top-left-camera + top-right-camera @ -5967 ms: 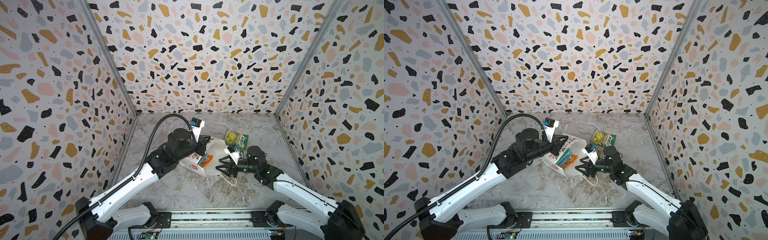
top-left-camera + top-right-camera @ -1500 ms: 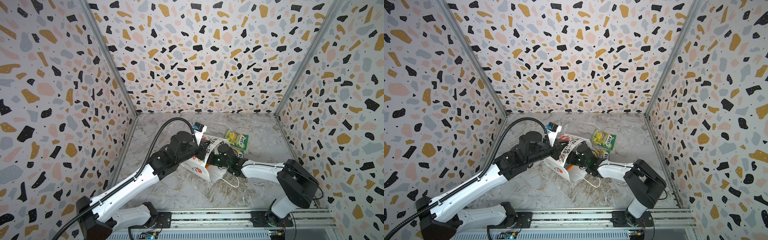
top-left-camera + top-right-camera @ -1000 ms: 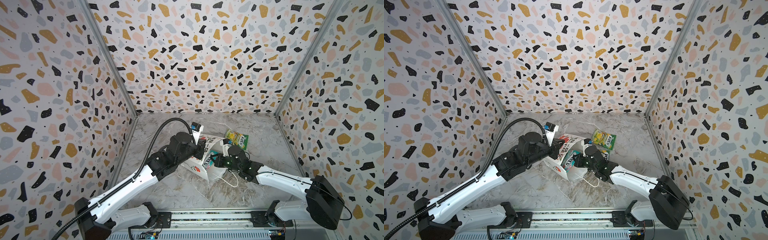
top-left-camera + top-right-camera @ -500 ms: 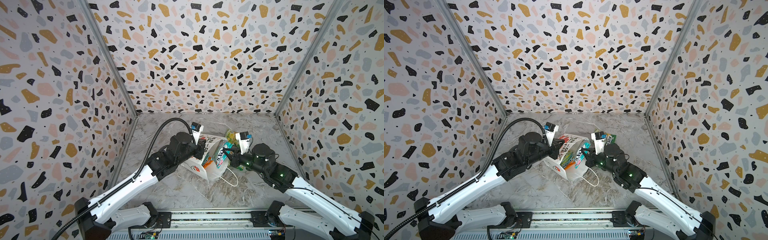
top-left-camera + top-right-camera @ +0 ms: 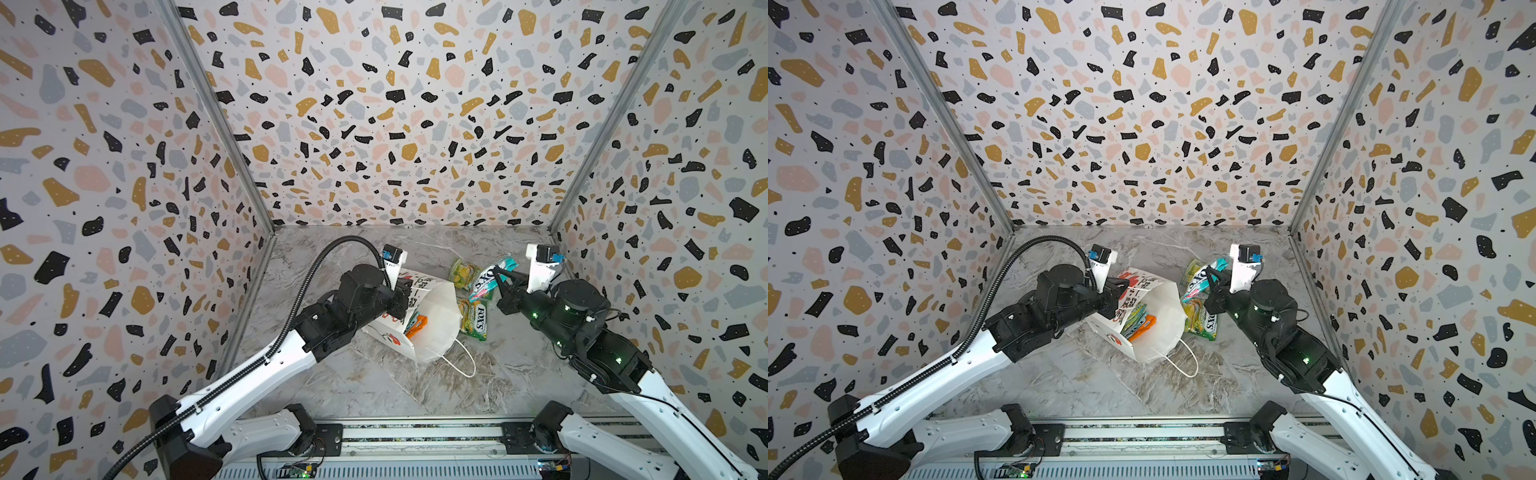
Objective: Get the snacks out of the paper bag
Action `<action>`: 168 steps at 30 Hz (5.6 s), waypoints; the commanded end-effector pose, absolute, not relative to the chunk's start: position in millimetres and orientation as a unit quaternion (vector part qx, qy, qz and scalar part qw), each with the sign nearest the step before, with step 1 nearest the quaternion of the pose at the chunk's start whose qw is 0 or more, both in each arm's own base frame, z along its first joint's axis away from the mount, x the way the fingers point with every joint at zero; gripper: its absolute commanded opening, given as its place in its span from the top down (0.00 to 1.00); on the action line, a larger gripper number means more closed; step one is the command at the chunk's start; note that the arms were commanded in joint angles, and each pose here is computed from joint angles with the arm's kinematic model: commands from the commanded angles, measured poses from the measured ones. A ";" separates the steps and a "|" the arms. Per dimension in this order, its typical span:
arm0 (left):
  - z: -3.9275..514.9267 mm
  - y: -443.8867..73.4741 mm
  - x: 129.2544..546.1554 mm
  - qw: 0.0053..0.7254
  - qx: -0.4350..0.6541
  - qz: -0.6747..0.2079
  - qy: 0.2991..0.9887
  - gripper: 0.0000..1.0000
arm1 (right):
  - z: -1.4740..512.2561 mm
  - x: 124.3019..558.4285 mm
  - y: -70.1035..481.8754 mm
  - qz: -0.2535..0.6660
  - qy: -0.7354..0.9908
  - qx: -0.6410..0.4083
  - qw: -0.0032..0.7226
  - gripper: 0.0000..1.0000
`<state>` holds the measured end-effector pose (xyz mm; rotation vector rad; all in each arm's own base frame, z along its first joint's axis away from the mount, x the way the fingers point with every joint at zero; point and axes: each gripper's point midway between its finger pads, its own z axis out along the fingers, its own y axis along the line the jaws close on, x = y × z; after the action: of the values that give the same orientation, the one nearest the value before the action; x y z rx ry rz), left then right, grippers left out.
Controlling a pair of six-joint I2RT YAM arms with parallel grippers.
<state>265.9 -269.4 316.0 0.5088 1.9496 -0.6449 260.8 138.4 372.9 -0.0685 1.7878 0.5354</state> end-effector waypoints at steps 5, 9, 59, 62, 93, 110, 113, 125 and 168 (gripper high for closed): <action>330.7 -268.6 261.0 0.506 0.213 -0.277 0.789 1.00 | 336.2 311.1 73.6 0.196 0.792 0.028 0.578 1.00; 332.0 -268.4 260.7 0.507 0.212 -0.278 0.788 1.00 | 305.8 341.7 42.3 0.198 0.802 0.067 0.560 1.00; 335.6 -273.9 261.1 0.506 0.221 -0.284 0.784 1.00 | 206.1 362.7 -4.9 0.309 0.796 0.110 0.509 0.42; 336.7 -275.2 260.5 0.507 0.220 -0.290 0.781 1.00 | 236.3 349.6 42.3 0.374 0.774 0.037 0.509 0.42; 349.9 -275.4 263.2 0.523 0.201 -0.306 0.770 1.00 | 171.4 203.6 311.2 0.450 0.754 -0.393 0.273 0.50; 345.7 -280.6 259.5 0.512 0.213 -0.314 0.770 1.00 | 158.2 253.0 330.0 0.478 0.801 -0.225 0.279 0.59; 344.5 -281.5 258.8 0.510 0.215 -0.316 0.771 1.00 | 158.1 262.9 328.3 0.486 0.810 -0.168 0.281 0.61; 345.0 -284.0 256.9 0.507 0.220 -0.322 0.769 1.00 | 145.0 291.2 328.9 0.462 0.842 -0.056 0.274 0.60; 338.9 -257.3 265.7 0.525 0.189 -0.260 0.788 1.00 | 153.8 286.7 360.0 0.448 0.839 -0.104 0.292 1.00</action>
<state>264.2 -267.7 322.2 0.4962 1.9346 -0.6591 284.0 373.5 139.3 -0.2773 2.2815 1.2647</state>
